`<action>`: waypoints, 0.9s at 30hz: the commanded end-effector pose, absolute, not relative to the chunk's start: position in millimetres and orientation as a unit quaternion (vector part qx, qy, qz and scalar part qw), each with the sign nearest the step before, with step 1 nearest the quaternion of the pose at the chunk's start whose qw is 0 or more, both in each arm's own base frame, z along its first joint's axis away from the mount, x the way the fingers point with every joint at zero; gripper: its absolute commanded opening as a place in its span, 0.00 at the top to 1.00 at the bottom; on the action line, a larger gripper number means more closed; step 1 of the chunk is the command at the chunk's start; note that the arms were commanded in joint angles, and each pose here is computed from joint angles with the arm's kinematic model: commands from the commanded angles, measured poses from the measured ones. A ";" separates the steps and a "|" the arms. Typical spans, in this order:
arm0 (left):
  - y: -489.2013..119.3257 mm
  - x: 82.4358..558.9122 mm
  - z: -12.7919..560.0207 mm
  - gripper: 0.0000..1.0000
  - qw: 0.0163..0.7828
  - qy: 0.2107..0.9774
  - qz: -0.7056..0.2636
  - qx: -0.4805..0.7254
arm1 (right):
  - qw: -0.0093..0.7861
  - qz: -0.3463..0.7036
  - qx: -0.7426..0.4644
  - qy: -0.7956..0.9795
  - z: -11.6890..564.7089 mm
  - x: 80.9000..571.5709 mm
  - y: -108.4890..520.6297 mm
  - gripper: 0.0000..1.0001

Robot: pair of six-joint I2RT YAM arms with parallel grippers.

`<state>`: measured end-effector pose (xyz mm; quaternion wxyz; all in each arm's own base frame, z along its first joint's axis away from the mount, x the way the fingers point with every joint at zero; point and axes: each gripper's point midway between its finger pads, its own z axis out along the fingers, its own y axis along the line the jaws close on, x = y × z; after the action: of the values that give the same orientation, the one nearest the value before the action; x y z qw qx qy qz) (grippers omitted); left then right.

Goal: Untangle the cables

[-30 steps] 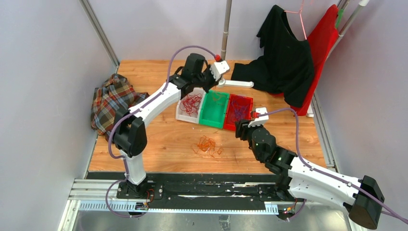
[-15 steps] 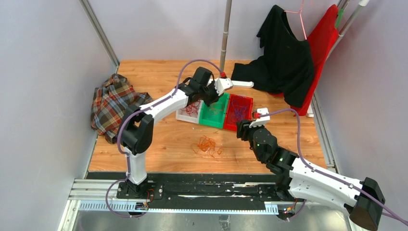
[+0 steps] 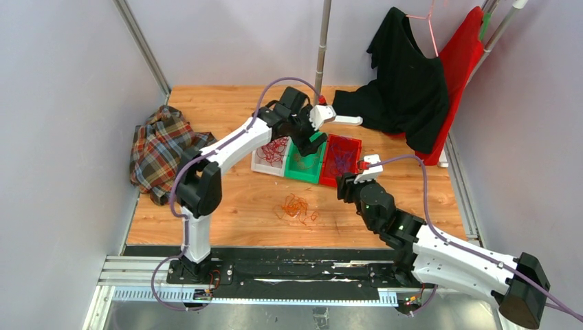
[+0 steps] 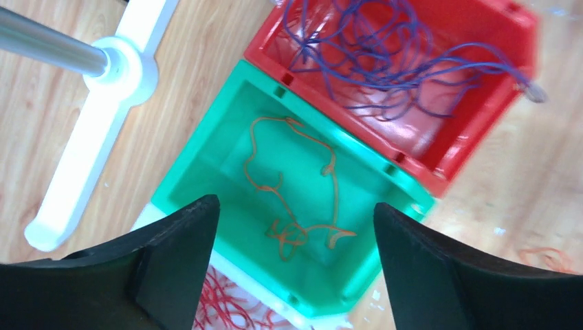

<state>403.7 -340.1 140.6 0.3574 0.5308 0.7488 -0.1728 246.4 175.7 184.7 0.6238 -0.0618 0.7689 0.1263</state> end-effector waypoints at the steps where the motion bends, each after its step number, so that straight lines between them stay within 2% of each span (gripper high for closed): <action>1: -332.5 362.3 199.6 0.09 0.353 0.734 -0.216 0.538 | 0.622 0.143 -0.070 0.767 191.9 249.9 184.9 0.51; 7: -293.7 305.8 215.5 0.01 0.315 0.744 -0.229 0.543 | 0.598 0.208 -0.148 0.760 180.5 242.5 227.8 0.44; 13: -231.8 258.4 214.8 0.02 0.312 0.768 -0.254 0.498 | 0.489 0.243 -0.250 0.800 122.0 234.9 295.4 0.38; 19: -185.3 232.8 199.3 0.02 0.315 0.788 -0.234 0.475 | 0.420 0.253 -0.311 0.814 76.9 234.2 334.2 0.39; 22: -180.2 218.8 194.2 0.02 0.314 0.786 -0.242 0.474 | 0.399 0.261 -0.320 0.819 64.2 230.9 341.6 0.51; 27: -184.6 211.7 195.6 0.02 0.321 0.779 -0.262 0.470 | 0.415 0.284 -0.308 0.807 83.2 228.7 344.0 0.93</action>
<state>216.3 -178.1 189.1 0.3090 0.4706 0.7915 -0.2377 231.2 326.9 49.7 0.3886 -0.3082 0.8351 0.2379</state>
